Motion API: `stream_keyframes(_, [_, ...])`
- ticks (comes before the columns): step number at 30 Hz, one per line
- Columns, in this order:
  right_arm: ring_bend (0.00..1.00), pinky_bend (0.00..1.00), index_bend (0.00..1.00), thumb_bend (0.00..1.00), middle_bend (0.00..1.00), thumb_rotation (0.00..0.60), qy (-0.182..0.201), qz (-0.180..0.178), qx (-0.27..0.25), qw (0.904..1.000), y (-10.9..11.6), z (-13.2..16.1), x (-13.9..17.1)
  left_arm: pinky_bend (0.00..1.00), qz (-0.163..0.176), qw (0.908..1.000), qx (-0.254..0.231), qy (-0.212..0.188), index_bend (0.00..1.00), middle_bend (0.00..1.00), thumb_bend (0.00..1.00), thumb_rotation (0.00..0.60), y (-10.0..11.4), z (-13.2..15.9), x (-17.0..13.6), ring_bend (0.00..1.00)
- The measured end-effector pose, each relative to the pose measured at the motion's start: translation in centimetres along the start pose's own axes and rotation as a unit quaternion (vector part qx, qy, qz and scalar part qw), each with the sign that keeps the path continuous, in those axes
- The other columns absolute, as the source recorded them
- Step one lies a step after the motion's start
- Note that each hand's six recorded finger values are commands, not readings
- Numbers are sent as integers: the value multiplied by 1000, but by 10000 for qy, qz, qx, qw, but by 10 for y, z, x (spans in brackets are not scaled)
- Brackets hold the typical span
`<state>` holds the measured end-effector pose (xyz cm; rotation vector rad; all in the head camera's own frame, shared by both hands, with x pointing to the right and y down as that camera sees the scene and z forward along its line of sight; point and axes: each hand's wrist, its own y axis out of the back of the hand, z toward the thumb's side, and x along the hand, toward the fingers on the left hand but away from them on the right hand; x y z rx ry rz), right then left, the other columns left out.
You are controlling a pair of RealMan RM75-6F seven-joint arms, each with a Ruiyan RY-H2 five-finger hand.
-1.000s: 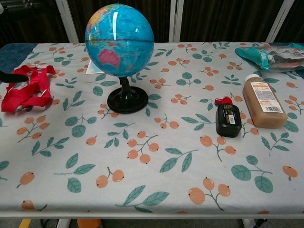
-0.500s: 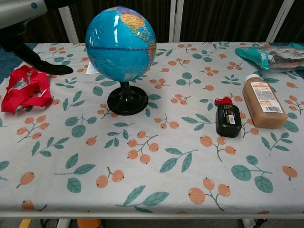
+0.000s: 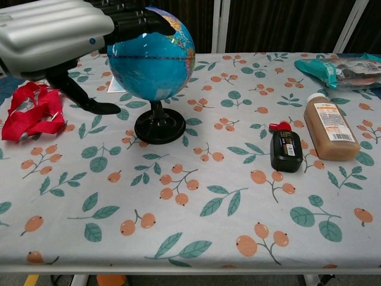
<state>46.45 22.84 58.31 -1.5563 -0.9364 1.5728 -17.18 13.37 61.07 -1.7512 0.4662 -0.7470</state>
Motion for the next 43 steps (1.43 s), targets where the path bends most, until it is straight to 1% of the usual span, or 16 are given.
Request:
stream_keyframes(8, [0, 0, 0, 173, 0, 600, 10, 5, 13, 10000, -1, 1, 0, 0, -27, 9999, 105, 104, 45, 21, 180, 600, -1, -5, -6, 0])
stream_keyframes(14, [0, 0, 0, 174, 0, 600, 24, -3, 16, 10000, 0, 2, 0, 0, -122, 9994, 190, 266, 45, 21, 179, 600, -3, -15, -19, 0])
stream_keyframes(17, [0, 0, 0, 174, 0, 600, 20, -7, 21, 10000, 0, 2, 0, 0, -196, 9984, 261, 466, 45, 23, 179, 600, -4, -28, -30, 0])
stream_keyframes(20, [0, 0, 0, 174, 0, 600, 26, 3, 29, 10000, 0, 3, 0, 0, -275, 9961, 304, 778, 45, 29, 179, 600, -4, -44, -44, 0])
stream_keyframes(24, [0, 0, 0, 173, 0, 600, 45, 1, 39, 10000, 0, 5, -1, 0, -335, 9907, 346, 1276, 45, 61, 180, 600, -3, -69, -66, 0])
stream_keyframes(27, [0, 0, 0, 174, 0, 600, 57, 4, 48, 10000, 0, 6, -1, 0, -325, 9867, 361, 1551, 45, 63, 180, 600, -1, -82, -79, 0])
stream_keyframes(32, [0, 0, 0, 174, 0, 600, 81, 3, 48, 10000, 0, 8, -1, 0, -294, 9813, 372, 1865, 48, 63, 179, 600, 1, -95, -98, 0])
stream_keyframes(35, [0, 0, 0, 173, 0, 600, 88, 5, 39, 10000, 1, 9, -1, 0, -321, 9759, 354, 2128, 52, 63, 180, 600, -1, -104, -115, 0])
stream_keyframes(38, [0, 0, 0, 173, 0, 600, 108, -24, 25, 9999, 3, 11, -2, 0, -382, 9670, 307, 2499, 54, 63, 180, 600, -5, -115, -141, 0])
stream_keyframes(43, [0, 0, 0, 167, 0, 600, 153, -63, 39, 9999, 5, 16, -3, 0, -502, 9450, 208, 3226, 54, 63, 179, 600, -11, -133, -199, 0])
